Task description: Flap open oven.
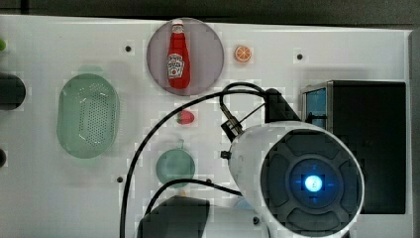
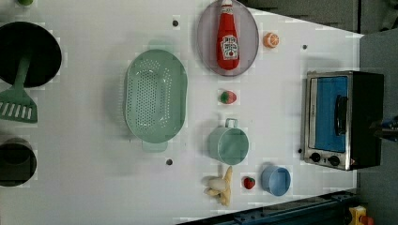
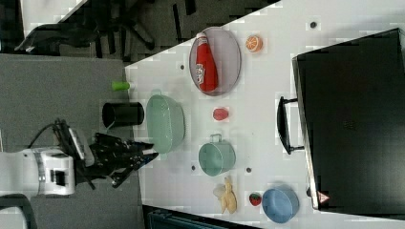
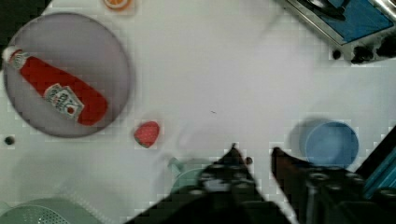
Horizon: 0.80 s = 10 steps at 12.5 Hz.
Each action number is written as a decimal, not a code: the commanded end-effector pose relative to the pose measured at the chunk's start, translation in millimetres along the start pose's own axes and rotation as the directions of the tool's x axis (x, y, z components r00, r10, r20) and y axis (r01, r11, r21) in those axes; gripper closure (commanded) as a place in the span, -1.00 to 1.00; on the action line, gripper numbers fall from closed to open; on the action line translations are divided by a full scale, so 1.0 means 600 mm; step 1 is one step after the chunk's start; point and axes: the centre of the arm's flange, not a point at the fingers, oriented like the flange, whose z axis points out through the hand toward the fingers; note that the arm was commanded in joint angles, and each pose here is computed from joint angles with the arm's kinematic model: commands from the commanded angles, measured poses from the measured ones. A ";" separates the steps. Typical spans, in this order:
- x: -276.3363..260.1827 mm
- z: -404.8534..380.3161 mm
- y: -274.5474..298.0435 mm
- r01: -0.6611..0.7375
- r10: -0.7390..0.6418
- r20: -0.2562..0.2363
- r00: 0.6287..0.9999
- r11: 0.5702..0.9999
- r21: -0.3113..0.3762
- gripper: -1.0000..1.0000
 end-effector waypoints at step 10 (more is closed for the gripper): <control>0.195 0.121 0.161 0.613 -0.613 -0.012 0.790 0.789 0.040 0.65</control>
